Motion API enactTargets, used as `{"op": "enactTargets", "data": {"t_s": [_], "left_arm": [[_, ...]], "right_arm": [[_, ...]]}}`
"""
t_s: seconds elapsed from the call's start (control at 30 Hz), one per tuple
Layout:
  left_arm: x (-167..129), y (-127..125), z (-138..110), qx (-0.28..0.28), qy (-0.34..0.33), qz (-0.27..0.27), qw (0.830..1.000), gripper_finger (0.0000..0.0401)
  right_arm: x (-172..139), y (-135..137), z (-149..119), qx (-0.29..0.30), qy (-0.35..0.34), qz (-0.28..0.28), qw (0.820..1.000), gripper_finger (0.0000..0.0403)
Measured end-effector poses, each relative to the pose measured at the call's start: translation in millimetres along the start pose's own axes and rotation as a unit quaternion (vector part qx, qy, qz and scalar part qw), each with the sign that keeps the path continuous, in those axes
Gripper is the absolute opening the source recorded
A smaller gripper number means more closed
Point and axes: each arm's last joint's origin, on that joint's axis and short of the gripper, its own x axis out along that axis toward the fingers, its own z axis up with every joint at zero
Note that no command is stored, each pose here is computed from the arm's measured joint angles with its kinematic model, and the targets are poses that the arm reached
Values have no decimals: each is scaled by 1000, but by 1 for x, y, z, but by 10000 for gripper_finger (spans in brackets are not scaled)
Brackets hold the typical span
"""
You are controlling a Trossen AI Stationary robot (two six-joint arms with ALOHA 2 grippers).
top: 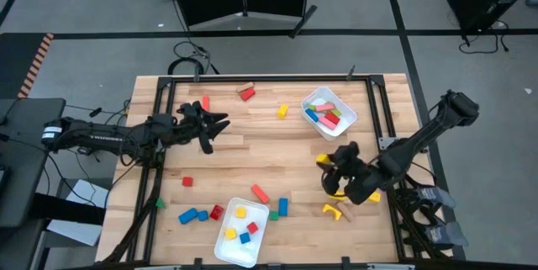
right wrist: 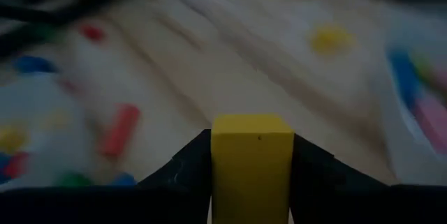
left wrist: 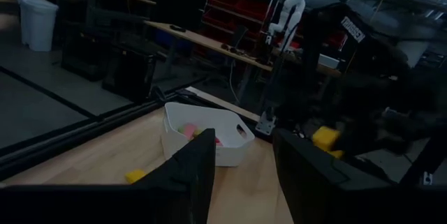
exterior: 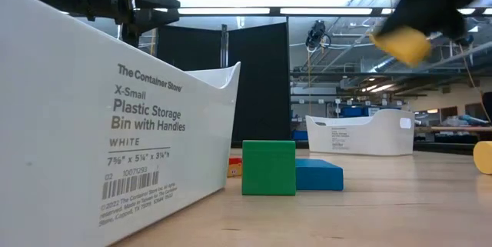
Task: Sort blocks by size
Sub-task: Put the yellow rectangle block into the top white bin
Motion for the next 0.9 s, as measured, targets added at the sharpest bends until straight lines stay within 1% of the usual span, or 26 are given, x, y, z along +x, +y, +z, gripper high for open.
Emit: {"op": "enactTargets", "data": {"t_s": [0.07, 0.17, 0.33, 0.43, 0.63, 0.77, 0.9], "left_arm": [[1, 2, 1, -3, -3, 6, 1000, 152], [1, 6, 2, -11, -8, 18, 1000, 152], [2, 9, 3, -18, -12, 29, 999, 152], [2, 9, 3, -24, -12, 29, 999, 152], [2, 10, 3, -37, -11, 29, 999, 152], [2, 9, 4, -41, -15, 28, 999, 152], [2, 9, 4, -54, -15, 27, 998, 152]], "right_arm": [[-2, 9, 11, -50, -32, 43, 997, 143], [-3, 18, 28, -103, -63, 100, 988, 143], [3, 20, 46, -157, -77, 153, 973, 143], [10, 18, 55, -180, -75, 181, 964, 143], [23, 13, 74, -220, -93, 223, 945, 143], [29, 10, 84, -247, -118, 245, 930, 143], [38, 3, 85, -249, -160, 279, 914, 143]]}}
